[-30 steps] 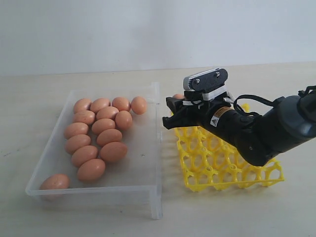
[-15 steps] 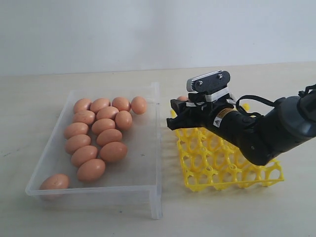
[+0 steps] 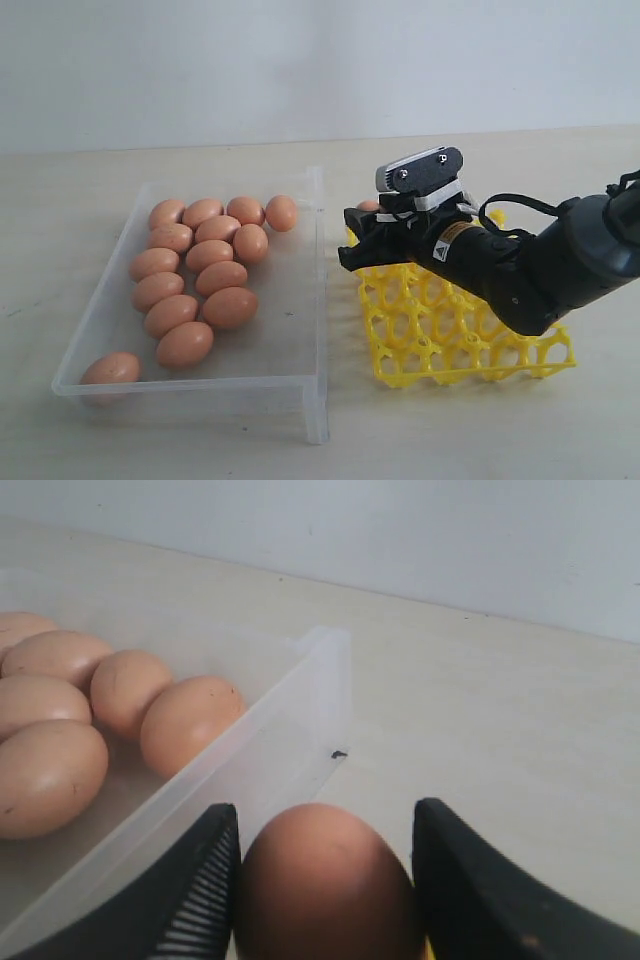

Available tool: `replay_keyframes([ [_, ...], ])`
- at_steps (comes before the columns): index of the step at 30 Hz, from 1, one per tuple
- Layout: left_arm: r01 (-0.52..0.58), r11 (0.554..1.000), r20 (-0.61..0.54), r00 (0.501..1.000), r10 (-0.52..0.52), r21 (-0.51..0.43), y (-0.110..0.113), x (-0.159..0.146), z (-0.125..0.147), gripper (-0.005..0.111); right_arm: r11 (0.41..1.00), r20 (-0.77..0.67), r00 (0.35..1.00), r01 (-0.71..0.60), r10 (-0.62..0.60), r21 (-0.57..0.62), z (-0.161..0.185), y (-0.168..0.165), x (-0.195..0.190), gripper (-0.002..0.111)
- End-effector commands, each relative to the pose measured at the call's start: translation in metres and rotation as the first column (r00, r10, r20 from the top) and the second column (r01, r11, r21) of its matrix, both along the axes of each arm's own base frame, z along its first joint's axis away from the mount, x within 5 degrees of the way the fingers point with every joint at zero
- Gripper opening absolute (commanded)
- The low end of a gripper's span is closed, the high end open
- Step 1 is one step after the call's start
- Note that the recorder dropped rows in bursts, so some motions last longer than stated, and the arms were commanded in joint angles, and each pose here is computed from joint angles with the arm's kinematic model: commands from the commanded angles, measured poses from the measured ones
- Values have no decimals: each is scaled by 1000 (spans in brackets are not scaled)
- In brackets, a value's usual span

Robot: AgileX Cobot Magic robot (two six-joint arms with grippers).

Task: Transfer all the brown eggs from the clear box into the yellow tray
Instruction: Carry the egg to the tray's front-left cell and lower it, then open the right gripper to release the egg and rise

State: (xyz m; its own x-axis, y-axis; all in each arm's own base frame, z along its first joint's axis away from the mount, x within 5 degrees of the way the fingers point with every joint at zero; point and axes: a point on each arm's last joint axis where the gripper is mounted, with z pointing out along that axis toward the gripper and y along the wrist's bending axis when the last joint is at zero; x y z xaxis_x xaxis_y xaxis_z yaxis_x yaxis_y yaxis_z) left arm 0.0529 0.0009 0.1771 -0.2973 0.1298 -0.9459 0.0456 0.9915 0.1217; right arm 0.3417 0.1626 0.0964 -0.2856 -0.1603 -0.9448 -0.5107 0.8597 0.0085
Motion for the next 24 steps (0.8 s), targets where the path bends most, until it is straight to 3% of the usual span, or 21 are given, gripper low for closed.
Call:
replay_keyframes([
  [1, 4, 1000, 16, 1000, -4, -6, 0, 0, 2, 0, 1000, 20, 1000, 0, -1, 8, 3, -1, 3, 58],
  [8, 4, 1000, 16, 1000, -4, -8, 0, 0, 2, 0, 999, 24, 1000, 8, -9, 32, 6, -1, 3, 60],
  [20, 4, 1000, 16, 1000, -3, -9, 0, 0, 2, 0, 986, 10, 998, 55, -58, 160, 62, -3, 0, 59],
  [24, 4, 1000, 16, 1000, -4, -6, 0, 0, 2, 0, 987, -44, 997, 67, -61, 144, 83, -6, -7, 51],
])
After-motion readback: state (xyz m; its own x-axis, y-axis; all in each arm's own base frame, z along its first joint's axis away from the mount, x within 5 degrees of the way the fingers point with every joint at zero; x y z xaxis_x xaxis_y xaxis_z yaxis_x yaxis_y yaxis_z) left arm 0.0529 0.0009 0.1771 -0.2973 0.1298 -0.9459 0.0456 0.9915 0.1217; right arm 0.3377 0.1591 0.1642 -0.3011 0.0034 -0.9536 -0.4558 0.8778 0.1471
